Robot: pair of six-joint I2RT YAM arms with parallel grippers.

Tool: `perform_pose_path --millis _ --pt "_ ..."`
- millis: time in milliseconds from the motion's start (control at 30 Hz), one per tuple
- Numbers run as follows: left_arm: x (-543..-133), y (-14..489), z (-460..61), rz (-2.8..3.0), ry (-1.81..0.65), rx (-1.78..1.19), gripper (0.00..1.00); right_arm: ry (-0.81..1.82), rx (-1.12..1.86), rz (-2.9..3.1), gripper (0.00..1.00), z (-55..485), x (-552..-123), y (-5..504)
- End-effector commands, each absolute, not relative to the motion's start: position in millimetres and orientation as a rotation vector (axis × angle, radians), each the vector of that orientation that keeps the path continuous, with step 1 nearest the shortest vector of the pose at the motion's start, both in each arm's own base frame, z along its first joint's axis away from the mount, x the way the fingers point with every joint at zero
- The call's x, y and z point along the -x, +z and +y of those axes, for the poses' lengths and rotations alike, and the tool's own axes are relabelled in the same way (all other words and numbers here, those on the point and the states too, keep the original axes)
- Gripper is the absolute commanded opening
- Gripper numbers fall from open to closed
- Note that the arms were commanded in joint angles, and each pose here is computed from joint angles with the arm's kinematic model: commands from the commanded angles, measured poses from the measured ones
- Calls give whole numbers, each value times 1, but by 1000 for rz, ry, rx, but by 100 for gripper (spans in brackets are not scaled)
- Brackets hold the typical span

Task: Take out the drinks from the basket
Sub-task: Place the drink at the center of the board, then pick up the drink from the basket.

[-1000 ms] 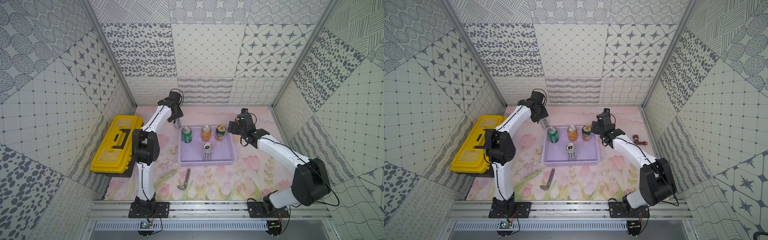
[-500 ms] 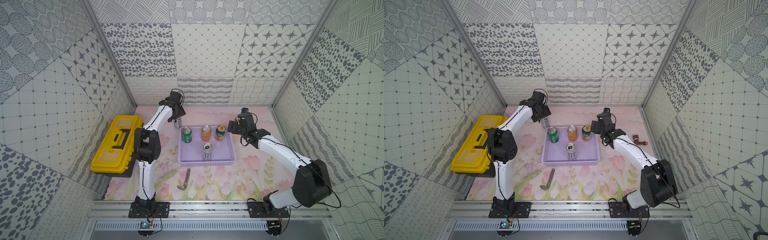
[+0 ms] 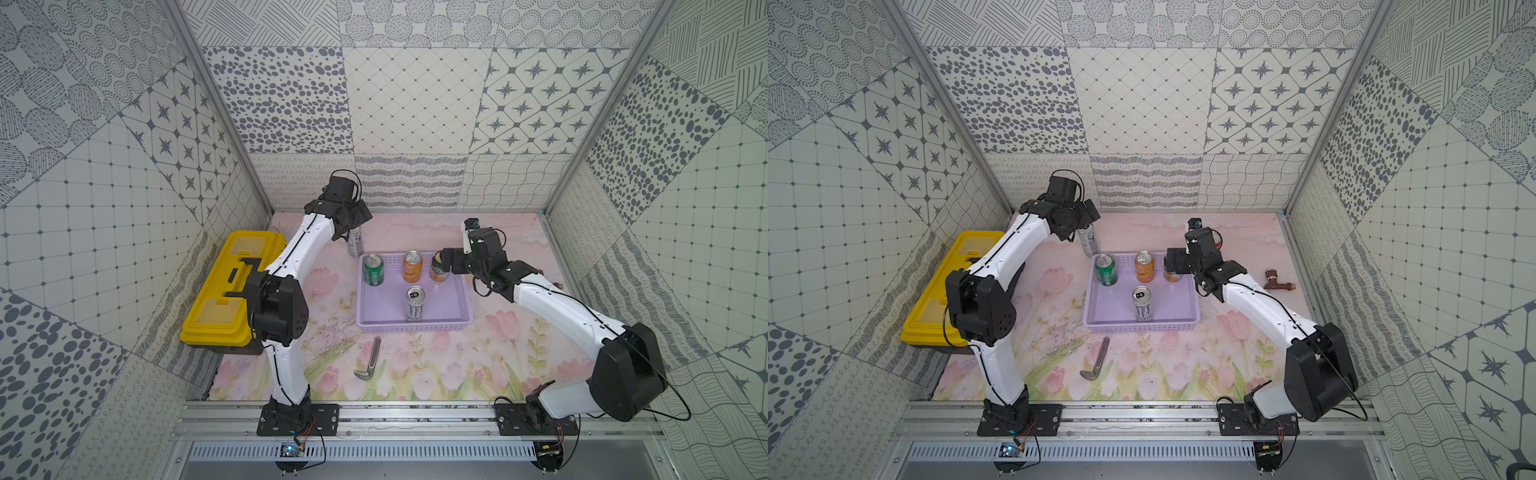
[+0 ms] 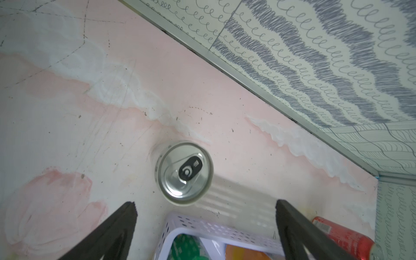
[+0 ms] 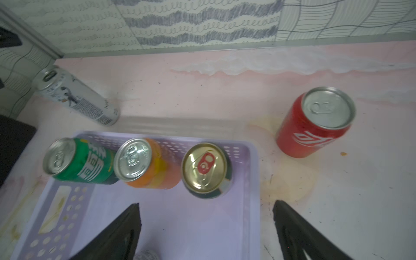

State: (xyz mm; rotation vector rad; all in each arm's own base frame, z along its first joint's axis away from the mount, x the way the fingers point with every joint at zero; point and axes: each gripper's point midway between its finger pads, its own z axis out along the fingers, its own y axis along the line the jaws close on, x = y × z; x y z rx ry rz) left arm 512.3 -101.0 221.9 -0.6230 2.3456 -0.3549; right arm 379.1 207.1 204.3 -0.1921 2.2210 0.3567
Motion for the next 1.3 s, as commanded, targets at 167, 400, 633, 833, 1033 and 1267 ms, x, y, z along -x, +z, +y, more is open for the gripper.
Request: perform_pose_path --millis 167,400,633,833,1033,1267 --pt "-447 252 -150 2282 -550 482 100 587 493 2147 96 269 -327 226" --pt "-391 243 -169 2339 -548 370 100 540 640 2189 96 297 -302 200" --pt "-358 238 -166 2376 -555 340 100 455 680 2236 96 306 -302 173" --pt "-341 234 -155 2390 -511 334 100 449 698 2289 92 307 -298 152" --pt "-337 228 -148 2400 -470 337 100 492 725 2320 85 314 -289 137" --pt "-339 225 -151 2414 -471 332 100 512 715 2306 63 317 -288 141"
